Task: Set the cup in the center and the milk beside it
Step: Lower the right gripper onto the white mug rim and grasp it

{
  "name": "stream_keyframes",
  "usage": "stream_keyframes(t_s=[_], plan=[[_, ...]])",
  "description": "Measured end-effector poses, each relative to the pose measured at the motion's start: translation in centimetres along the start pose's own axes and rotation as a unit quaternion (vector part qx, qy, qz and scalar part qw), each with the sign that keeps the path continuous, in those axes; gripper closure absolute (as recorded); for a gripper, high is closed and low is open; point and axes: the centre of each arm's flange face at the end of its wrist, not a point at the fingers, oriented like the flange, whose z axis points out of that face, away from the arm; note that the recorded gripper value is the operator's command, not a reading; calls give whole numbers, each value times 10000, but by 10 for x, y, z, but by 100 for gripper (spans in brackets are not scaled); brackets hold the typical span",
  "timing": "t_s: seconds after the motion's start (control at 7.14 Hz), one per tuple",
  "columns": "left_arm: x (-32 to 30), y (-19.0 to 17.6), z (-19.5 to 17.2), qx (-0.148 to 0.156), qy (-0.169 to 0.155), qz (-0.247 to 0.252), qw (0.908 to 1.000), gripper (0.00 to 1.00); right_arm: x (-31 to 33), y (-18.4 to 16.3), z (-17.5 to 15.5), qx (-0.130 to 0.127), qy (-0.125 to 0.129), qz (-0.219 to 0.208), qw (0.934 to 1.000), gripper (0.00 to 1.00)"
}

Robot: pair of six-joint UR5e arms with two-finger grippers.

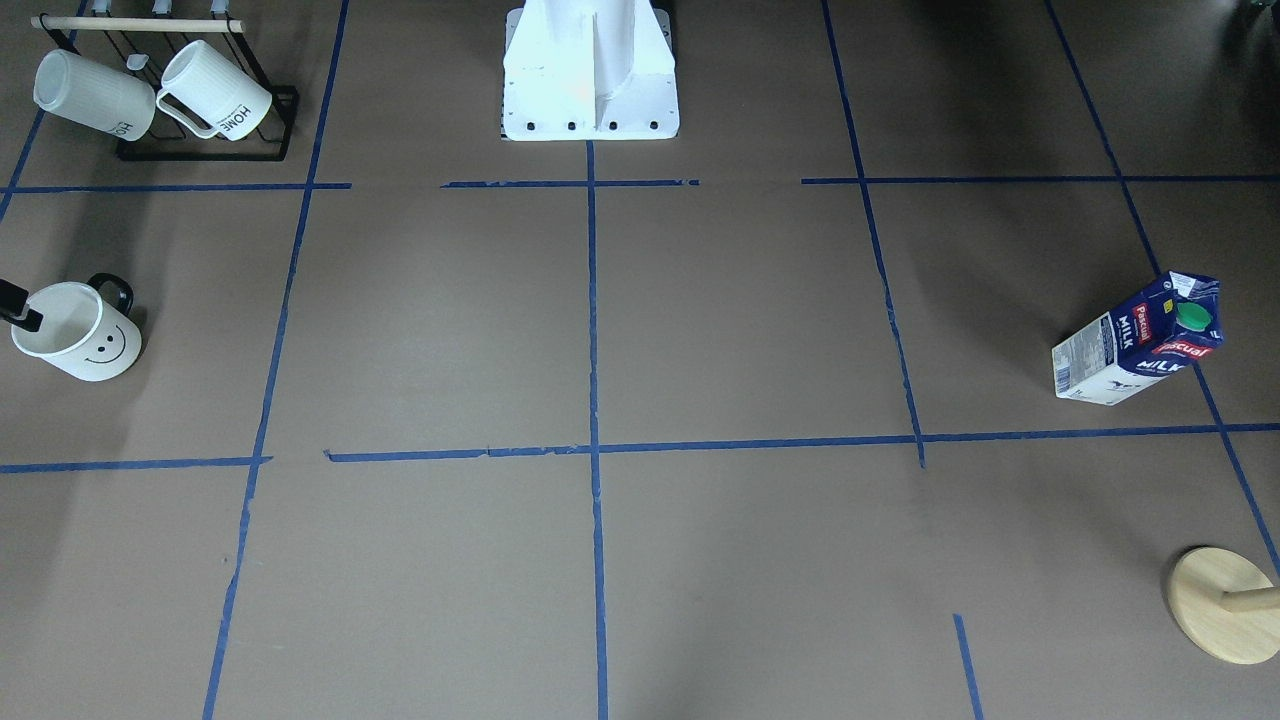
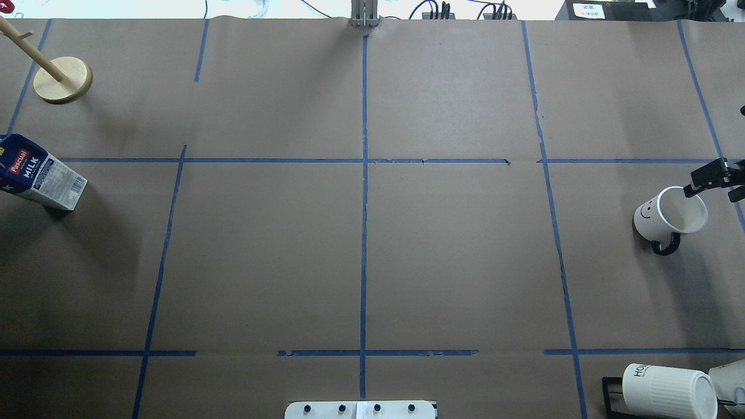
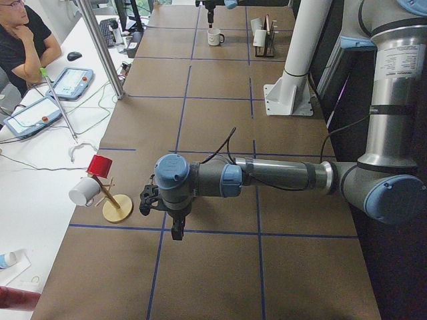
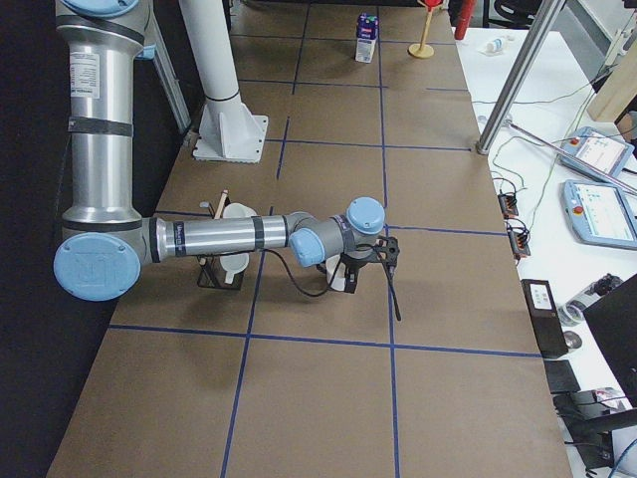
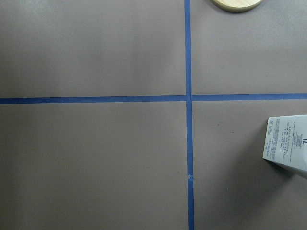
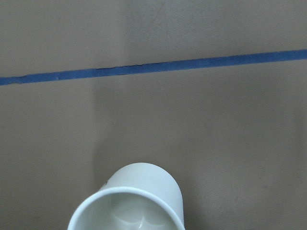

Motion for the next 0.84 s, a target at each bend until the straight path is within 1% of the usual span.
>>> stream_keyframes(t_s=[0.28,0.42,0.7,0.84], plan=[[4,-1,-4,35,0,34,10000,0,-2,2,13,-115,59,-26,9999,1],[5,-1,-5,46,0,38,10000,0,-2,4,18,-137,108,-41,9998,5],[6,-1,-6,51,0,37,10000,0,-1,5,25,-154,211,-54,9996,57],[6,-1,-6,49,2,33,10000,0,-2,6,27,-168,228,-72,9996,77]])
